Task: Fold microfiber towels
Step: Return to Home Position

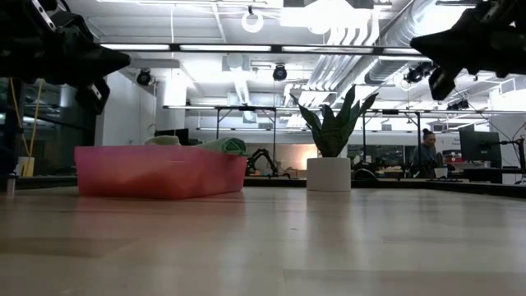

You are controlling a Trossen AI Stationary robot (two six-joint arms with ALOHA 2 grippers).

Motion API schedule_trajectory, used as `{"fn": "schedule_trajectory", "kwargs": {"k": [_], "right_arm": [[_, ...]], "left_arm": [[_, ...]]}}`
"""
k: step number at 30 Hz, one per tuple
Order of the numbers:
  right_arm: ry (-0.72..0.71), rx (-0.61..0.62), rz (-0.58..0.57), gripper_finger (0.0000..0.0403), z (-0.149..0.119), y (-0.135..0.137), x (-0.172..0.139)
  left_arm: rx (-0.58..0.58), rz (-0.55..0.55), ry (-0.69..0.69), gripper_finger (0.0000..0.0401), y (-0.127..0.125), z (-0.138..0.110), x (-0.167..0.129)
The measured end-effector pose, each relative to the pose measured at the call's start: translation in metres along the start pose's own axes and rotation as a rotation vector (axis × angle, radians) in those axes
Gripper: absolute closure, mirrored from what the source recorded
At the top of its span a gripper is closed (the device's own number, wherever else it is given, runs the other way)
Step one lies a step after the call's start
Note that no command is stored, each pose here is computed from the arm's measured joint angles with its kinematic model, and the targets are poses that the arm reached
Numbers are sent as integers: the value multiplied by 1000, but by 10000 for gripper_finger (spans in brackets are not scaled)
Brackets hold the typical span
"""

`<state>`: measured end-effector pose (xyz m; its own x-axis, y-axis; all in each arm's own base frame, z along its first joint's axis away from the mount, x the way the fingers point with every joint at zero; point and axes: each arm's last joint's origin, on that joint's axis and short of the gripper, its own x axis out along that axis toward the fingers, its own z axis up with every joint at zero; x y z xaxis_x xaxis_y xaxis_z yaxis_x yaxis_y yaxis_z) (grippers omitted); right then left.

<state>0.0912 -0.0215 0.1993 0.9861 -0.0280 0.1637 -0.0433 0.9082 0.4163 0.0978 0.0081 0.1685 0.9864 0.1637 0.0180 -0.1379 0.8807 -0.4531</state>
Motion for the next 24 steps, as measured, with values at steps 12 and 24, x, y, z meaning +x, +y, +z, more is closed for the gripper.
{"fn": "schedule_trajectory", "kwargs": {"k": [12, 24], "right_arm": [[74, 38, -15, 403, -26, -3, 0], [103, -22, -42, 403, -31, -1, 0]], "left_arm": [[0, 1, 2, 400, 0, 0, 0], [0, 1, 2, 400, 0, 0, 0]]}}
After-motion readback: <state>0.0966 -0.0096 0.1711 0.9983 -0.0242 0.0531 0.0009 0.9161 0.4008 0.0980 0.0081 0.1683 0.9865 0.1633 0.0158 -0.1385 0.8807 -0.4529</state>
